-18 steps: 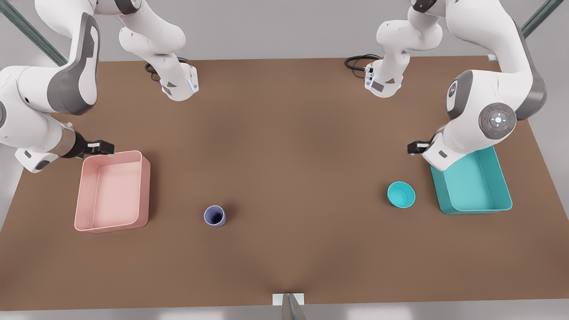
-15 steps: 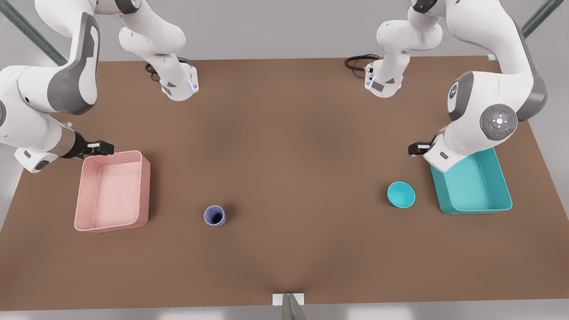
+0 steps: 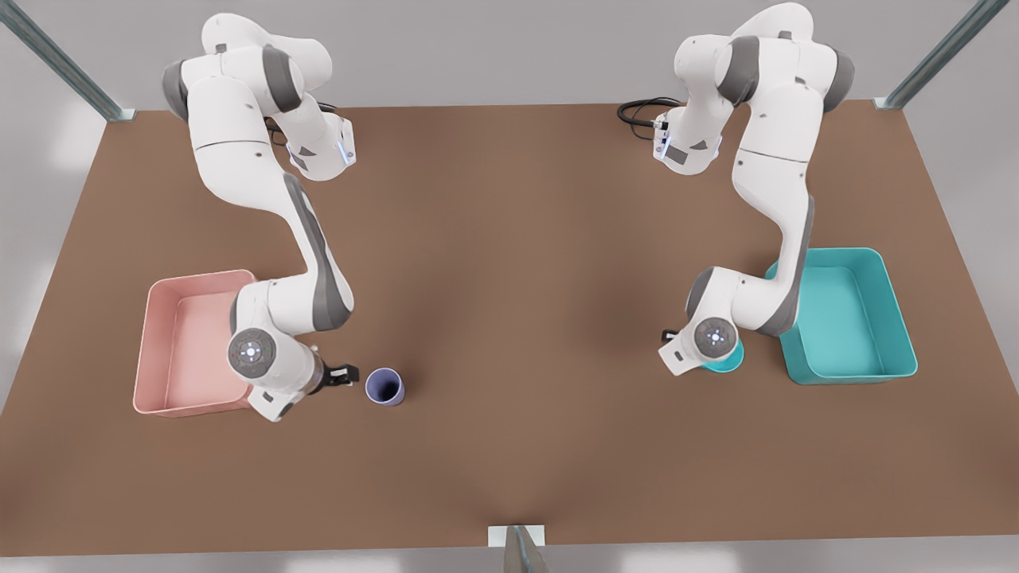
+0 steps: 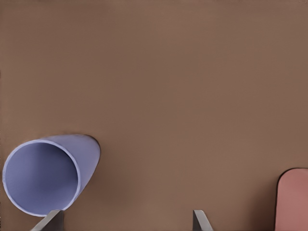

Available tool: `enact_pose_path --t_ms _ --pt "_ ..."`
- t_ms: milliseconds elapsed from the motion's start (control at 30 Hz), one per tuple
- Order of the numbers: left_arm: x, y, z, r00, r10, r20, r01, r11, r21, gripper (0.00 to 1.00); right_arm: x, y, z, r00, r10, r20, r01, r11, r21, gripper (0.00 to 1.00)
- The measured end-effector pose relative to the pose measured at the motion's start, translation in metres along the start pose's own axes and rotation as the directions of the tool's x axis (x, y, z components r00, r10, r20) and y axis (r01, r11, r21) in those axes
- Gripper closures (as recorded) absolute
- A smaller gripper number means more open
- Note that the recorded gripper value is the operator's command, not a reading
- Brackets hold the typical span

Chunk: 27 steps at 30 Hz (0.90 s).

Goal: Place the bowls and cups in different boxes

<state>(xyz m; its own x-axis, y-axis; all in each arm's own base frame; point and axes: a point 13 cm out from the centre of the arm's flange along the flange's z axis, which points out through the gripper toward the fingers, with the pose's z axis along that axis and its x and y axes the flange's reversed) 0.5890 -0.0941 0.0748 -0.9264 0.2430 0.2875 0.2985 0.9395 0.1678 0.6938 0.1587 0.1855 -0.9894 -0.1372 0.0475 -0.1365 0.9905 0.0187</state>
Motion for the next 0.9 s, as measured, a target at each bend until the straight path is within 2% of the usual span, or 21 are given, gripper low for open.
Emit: enact_pose_path --t_ms 67,100,133,167,200,300,333,500,600,700,733,800,900 --pt "0.001 0.006 0.013 1.000 0.001 0.007 -0.001 1.000 -0.001 0.00 -0.008 0.010 0.010 0.999 0.013 0.032 -0.012 1.000 -0.008 0.00" --pt "0.001 0.010 0.019 1.000 -0.001 0.010 0.001 1.000 0.000 0.03 -0.009 0.018 0.018 0.999 0.014 0.036 -0.013 1.000 -0.010 0.00" --pt "0.000 0.013 0.022 1.000 -0.003 0.015 0.003 1.000 0.001 0.33 -0.009 0.025 0.023 0.999 0.014 0.042 -0.014 1.000 -0.012 0.00" --pt "-0.002 0.014 0.024 1.000 -0.004 0.023 0.004 1.000 0.001 0.51 -0.009 0.031 0.026 0.999 0.016 0.047 -0.015 1.000 -0.013 0.00" --pt "-0.004 0.014 0.024 1.000 -0.003 0.031 0.003 1.000 0.001 0.59 -0.009 0.035 0.030 0.999 0.019 0.049 -0.019 1.000 -0.014 0.00" --pt "-0.009 0.013 0.021 0.999 -0.004 0.053 0.005 1.000 -0.008 0.67 -0.006 0.042 0.038 0.998 0.032 0.052 -0.031 0.999 -0.016 0.00" --pt "-0.010 0.013 0.020 0.998 -0.007 0.058 0.007 1.000 -0.010 0.78 -0.006 0.043 0.039 0.998 0.038 0.054 -0.037 0.999 -0.017 0.00" --pt "-0.017 0.022 -0.018 0.993 -0.037 0.110 0.038 0.999 -0.009 0.79 0.003 0.038 0.062 0.997 0.069 0.027 -0.068 0.998 -0.012 0.00" --pt "0.005 0.107 -0.081 0.974 -0.174 0.147 0.177 0.984 -0.012 0.79 0.009 0.038 0.078 0.997 0.079 0.007 -0.079 0.997 -0.006 0.00" --pt "0.055 0.212 -0.096 0.930 -0.348 0.117 0.350 0.937 0.001 0.79 0.012 0.043 0.087 0.997 0.083 -0.002 -0.083 0.997 -0.003 0.00" --pt "0.074 0.244 -0.090 0.914 -0.395 0.095 0.398 0.918 -0.006 0.79 0.013 0.044 0.088 0.996 0.084 -0.003 -0.084 0.996 -0.002 0.12" --pt "0.107 0.293 -0.056 0.884 -0.467 0.029 0.468 0.884 -0.015 0.79 0.013 0.045 0.089 0.996 0.089 -0.003 -0.089 0.996 -0.003 0.46" --pt "0.126 0.320 0.013 0.866 -0.497 -0.051 0.497 0.868 -0.015 0.79 0.013 0.048 0.089 0.996 0.090 -0.005 -0.090 0.996 -0.008 0.63"
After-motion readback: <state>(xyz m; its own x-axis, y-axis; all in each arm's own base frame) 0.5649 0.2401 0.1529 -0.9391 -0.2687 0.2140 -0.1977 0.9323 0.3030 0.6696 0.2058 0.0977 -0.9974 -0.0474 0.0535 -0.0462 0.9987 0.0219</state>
